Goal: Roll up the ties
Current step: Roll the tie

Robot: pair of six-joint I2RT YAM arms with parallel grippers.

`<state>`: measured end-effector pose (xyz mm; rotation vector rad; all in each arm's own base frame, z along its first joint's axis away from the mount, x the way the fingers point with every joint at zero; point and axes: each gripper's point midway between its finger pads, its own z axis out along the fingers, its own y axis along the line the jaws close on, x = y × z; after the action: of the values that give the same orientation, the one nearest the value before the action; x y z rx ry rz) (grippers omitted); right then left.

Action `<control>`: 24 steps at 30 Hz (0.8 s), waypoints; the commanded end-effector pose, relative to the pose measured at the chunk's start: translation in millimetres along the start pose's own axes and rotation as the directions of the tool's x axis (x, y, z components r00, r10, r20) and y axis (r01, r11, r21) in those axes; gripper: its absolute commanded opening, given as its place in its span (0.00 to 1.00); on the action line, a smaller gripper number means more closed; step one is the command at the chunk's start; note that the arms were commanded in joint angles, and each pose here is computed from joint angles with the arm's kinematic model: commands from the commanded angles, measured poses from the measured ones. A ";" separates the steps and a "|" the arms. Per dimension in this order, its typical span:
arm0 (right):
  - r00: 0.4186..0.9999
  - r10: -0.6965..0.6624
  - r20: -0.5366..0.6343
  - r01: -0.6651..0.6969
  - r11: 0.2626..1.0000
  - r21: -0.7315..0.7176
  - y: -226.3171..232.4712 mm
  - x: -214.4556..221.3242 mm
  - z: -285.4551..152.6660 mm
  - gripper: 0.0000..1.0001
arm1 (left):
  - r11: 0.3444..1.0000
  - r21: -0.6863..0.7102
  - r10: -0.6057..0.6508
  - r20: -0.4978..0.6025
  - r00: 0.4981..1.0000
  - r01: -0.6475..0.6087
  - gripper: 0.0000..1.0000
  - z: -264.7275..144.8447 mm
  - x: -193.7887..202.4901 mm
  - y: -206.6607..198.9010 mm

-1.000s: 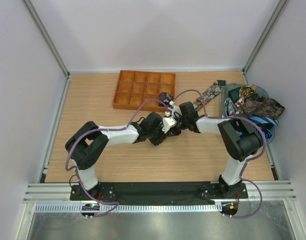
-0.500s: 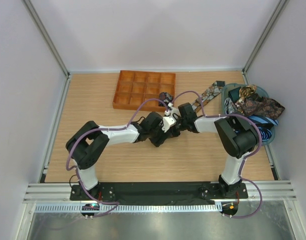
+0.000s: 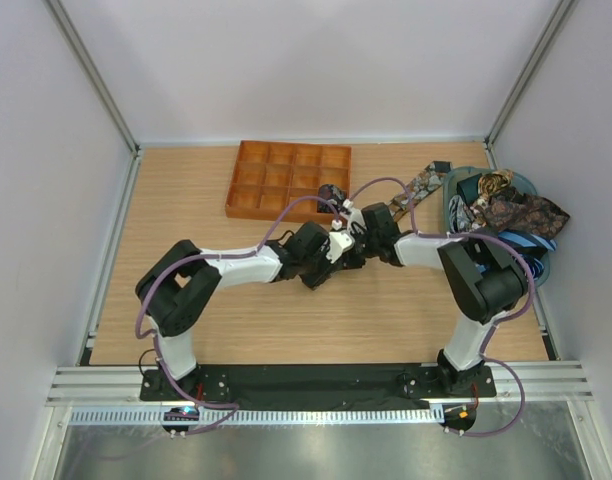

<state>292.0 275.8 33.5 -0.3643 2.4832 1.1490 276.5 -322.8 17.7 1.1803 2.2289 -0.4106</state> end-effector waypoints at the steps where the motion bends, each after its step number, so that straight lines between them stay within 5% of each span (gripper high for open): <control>1: 0.997 -0.007 0.074 0.006 1.000 0.015 14.3 -13.1 -20.1 0.51 | 0.999 -0.031 -0.036 -0.182 0.983 0.031 0.22 9.3 52.9 5.4; 6: 0.978 0.032 0.206 -0.049 0.996 0.079 3.1 -30.3 -53.6 0.51 | 0.998 -0.049 -0.049 -0.211 0.976 0.039 0.22 10.4 58.9 8.3; 15: 0.921 -0.027 0.389 -0.150 0.897 0.416 -44.0 -7.6 -120.9 0.52 | 0.995 -0.072 -0.090 -0.280 0.956 0.072 0.24 13.6 60.6 11.9; 24: 0.922 -0.098 0.374 -0.077 0.901 0.426 -31.7 3.7 -128.0 0.43 | 0.994 -0.056 -0.105 -0.304 0.947 0.093 0.24 13.4 64.7 12.3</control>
<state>272.4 154.6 72.1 0.0326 2.3519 0.5758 297.5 -334.0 18.3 1.1209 2.2797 -0.3753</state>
